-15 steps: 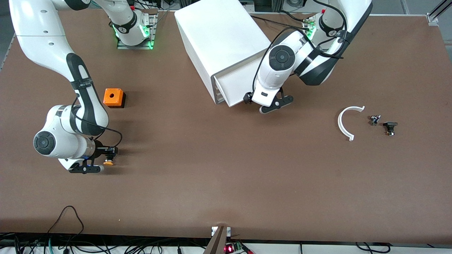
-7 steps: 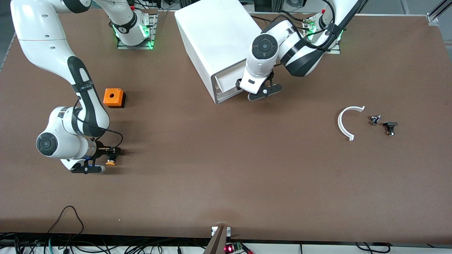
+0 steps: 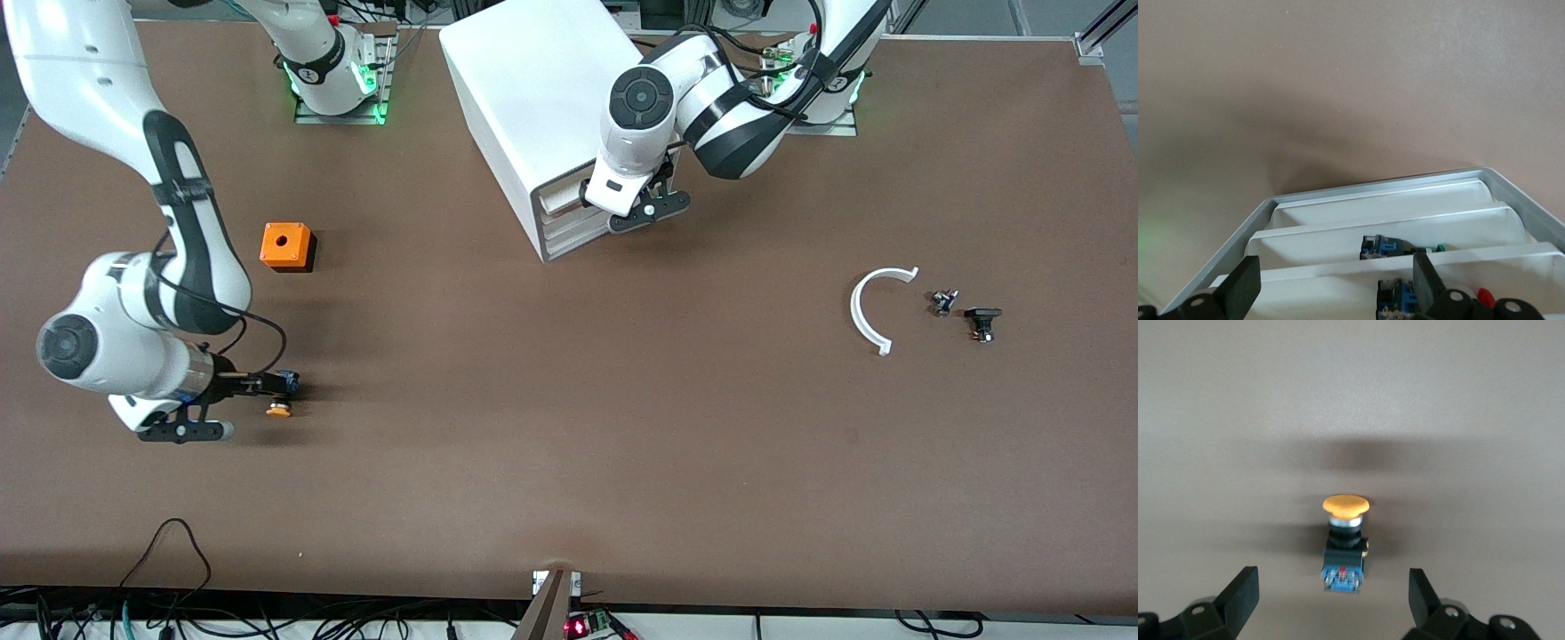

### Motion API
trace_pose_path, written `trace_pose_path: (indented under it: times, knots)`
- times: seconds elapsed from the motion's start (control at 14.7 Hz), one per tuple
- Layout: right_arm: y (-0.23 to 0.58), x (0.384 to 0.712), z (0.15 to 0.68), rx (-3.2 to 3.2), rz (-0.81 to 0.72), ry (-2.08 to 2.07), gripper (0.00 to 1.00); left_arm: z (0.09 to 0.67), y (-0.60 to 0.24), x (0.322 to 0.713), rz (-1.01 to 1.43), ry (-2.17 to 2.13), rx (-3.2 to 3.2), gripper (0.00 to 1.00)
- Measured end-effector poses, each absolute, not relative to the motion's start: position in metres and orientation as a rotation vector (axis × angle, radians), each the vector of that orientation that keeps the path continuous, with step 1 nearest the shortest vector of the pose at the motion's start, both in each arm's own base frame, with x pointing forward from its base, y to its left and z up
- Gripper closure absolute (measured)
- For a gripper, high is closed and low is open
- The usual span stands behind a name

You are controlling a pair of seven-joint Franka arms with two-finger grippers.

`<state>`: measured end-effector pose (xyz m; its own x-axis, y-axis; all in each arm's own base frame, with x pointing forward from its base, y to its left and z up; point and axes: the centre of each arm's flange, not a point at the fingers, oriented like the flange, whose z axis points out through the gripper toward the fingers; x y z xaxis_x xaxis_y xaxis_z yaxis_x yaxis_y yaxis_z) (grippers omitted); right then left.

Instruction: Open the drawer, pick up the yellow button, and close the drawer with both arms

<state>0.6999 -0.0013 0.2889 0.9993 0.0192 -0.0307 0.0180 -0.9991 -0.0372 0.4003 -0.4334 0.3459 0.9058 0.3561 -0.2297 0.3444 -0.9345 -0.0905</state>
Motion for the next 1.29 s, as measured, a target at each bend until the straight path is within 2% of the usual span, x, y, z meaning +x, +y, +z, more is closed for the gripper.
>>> trace_pose_path:
  times: [0.48, 0.95, 1.09, 1.29]
  knots:
    - [0.004, 0.665, 0.434, -3.104, 0.059, -0.051, 0.0, 0.346, -0.443, 0.389, 0.392, -0.524, -3.024, 0.0]
    - [0.013, 0.612, 0.533, -3.106, 0.132, 0.039, 0.0, 0.347, -0.442, 0.391, 0.4, -0.537, -3.025, 0.0]
    - [0.014, 0.593, 0.563, -3.107, 0.133, 0.042, 0.0, 0.353, -0.436, 0.402, 0.399, -0.563, -3.028, 0.0]
    - [0.014, 0.572, 0.594, -3.109, 0.122, 0.039, 0.0, 0.385, -0.408, 0.441, 0.423, -0.555, -3.01, 0.0]
